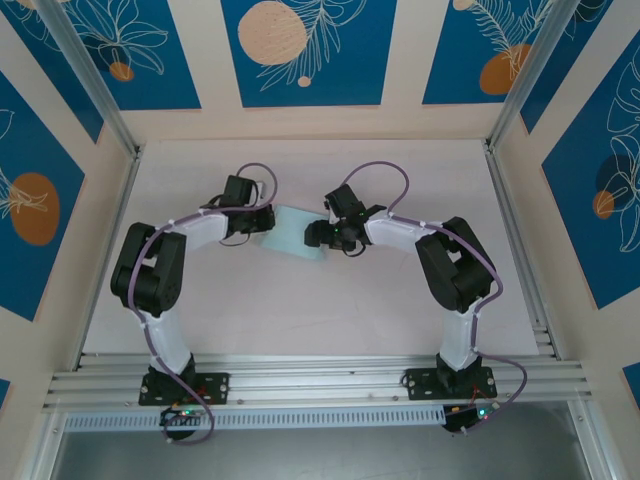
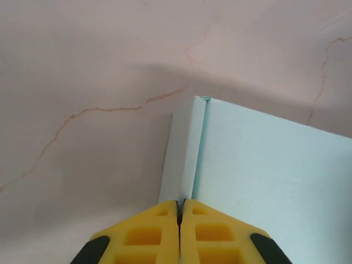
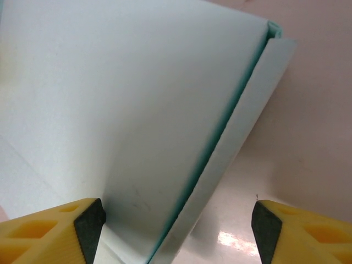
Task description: Fold the paper box
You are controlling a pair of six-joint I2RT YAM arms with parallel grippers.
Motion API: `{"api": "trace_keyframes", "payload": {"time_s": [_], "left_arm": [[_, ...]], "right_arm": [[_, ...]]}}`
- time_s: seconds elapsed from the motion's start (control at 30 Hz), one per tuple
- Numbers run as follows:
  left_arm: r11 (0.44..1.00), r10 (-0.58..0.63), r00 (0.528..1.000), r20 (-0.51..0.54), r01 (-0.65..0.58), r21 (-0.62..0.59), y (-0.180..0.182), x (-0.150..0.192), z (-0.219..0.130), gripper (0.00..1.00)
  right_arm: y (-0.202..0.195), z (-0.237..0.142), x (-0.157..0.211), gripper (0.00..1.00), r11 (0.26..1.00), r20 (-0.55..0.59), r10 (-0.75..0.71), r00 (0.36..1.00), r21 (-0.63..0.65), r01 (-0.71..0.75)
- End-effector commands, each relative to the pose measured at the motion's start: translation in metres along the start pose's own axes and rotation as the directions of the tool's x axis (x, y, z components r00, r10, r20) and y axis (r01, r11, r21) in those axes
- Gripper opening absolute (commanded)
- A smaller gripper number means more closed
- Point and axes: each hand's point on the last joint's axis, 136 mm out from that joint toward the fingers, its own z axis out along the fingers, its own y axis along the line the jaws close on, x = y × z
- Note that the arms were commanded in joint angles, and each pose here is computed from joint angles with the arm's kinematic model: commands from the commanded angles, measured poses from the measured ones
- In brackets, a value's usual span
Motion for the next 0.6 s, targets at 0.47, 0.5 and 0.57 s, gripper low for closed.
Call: {"api": "trace_keyframes", "payload": {"time_s": [0.47,0.5,0.57], "left_arm": [[0.981,-0.193,0.962,-0.191,0.187,-0.046,0.050,0.054,0.028,0.03],[0.980,-0.197,0.962,-0.189,0.193,-0.039,0.050,0.054,0.029,0.03],[0.979,-0.202,0.961,-0.188,0.200,-0.031,0.048,0.053,0.029,0.03]], "right_arm": [[0.023,-0.007,-0.016,0.75,0.928,-0.016,0.183,0.983,-0.328,-0.177],[0.025,-0.005,-0.017,0.74,0.917,-0.019,0.185,0.982,-0.355,-0.180],[0.026,-0.001,-0.020,0.73,0.896,-0.030,0.198,0.980,-0.399,-0.193]]}}
